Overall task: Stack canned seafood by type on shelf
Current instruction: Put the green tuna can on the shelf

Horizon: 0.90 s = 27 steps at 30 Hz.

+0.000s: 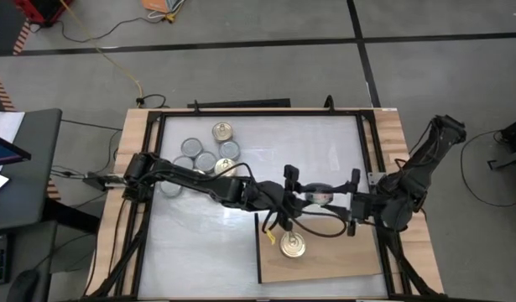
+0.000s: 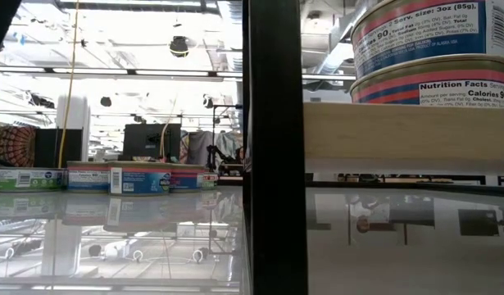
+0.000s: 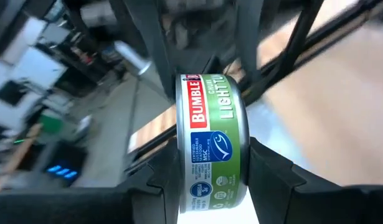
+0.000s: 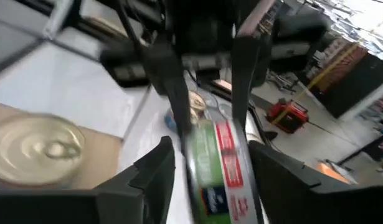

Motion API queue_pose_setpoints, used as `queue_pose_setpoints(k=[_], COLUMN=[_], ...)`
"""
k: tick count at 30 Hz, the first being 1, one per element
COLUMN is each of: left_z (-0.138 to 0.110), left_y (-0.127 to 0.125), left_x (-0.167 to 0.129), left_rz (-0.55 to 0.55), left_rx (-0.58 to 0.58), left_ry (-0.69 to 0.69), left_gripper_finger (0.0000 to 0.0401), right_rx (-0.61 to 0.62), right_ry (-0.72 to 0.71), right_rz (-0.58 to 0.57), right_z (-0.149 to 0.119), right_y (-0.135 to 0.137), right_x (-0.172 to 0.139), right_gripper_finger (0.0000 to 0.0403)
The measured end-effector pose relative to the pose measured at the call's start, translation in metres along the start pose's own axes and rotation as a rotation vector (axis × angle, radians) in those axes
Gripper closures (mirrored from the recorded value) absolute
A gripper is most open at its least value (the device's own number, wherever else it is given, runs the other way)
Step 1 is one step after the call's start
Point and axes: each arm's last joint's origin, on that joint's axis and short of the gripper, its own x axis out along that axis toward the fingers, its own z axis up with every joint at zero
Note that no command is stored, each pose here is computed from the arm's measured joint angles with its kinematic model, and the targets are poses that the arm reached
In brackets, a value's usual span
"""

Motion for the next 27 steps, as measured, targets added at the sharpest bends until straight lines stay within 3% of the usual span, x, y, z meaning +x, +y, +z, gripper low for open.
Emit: queue_pose_setpoints(k=[6, 8, 13, 21, 27], left_z=[0.007, 0.009, 0.008, 0.018, 0.020], left_y=[-0.001, -0.005, -0.034, -0.067, -0.083], left_x=[-0.010, -0.012, -0.009, 0.002, 0.022], left_rz=[0.096, 0.055, -0.208, -0.201, -0.223], left_rx=[0.085, 0.120, 0.197, 0.259, 0.259], left_ry=[0.055, 0.043, -0.068, -0.189, -0.177], left_gripper_finger=[0.0269, 0.0269, 0.0269, 0.0269, 0.0269], right_rx=[0.088, 0.103, 0.163, 0.519, 0.601], right_ry=[-0.084, -0.092, -0.050, -0.087, -0.090], right_rz=[0.048, 0.035, -0.097, -0.265, -0.334], right_z=[0.014, 0.013, -0.001, -0.013, -0.015], right_y=[-0.015, -0.022, -0.047, -0.086, -0.095], right_x=[-0.021, -0.025, -0.037, -0.050, -0.049], right_gripper_finger=[0.0134, 0.0122, 0.0108, 0.0107, 0.0107])
